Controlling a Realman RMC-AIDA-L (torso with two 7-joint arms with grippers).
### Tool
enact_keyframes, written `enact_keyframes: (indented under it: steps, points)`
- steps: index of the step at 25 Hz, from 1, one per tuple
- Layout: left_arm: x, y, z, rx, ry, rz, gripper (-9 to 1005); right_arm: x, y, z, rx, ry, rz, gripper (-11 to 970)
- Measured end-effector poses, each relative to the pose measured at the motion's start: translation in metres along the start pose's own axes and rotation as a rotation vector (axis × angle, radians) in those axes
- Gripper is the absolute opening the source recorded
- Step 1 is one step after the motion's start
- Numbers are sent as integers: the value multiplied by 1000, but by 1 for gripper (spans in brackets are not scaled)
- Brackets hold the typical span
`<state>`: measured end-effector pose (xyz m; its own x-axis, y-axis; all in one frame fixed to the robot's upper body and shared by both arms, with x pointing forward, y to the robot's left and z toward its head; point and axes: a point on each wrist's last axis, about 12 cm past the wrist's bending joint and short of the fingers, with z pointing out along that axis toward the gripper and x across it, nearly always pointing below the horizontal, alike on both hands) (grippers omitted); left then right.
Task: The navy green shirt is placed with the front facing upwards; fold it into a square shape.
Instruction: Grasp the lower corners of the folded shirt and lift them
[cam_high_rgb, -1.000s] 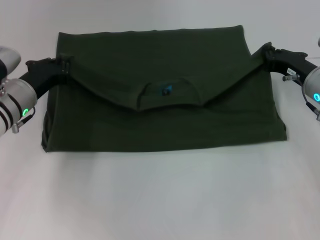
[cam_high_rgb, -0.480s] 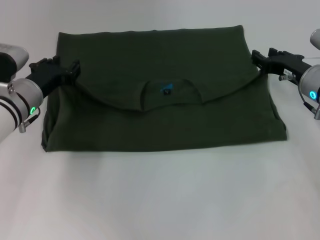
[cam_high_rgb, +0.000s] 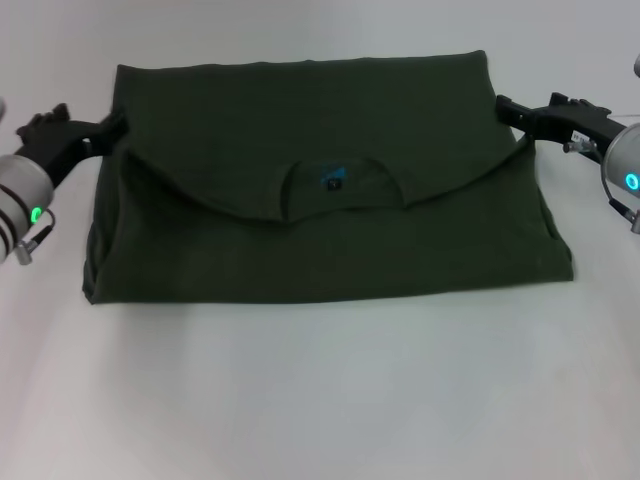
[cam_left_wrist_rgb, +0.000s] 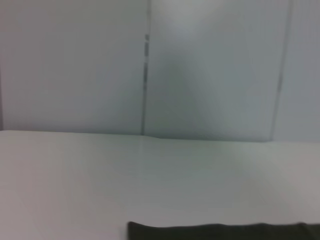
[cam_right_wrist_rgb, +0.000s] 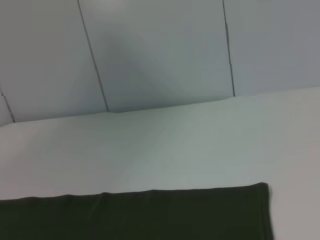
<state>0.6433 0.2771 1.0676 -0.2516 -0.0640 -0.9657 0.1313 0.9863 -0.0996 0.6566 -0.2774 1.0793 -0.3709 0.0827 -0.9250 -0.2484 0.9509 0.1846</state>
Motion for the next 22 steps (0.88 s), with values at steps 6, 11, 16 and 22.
enact_keyframes:
  steps: [6, 11, 16, 22]
  points:
    - [-3, 14, -3, 19, 17, -111, 778, -5, 3, -6, -80, 6, -40, 911]
    - [-10, 23, -13, 149, 27, -193, 778, -4, 8, -24, -238, -43, -57, 906]
    - [-12, 28, -38, 304, 42, -242, 778, 4, 8, -51, -382, -79, -78, 906]
    - [-2, 43, -74, 394, 156, -238, 777, 15, 7, -80, -510, -91, -98, 906]
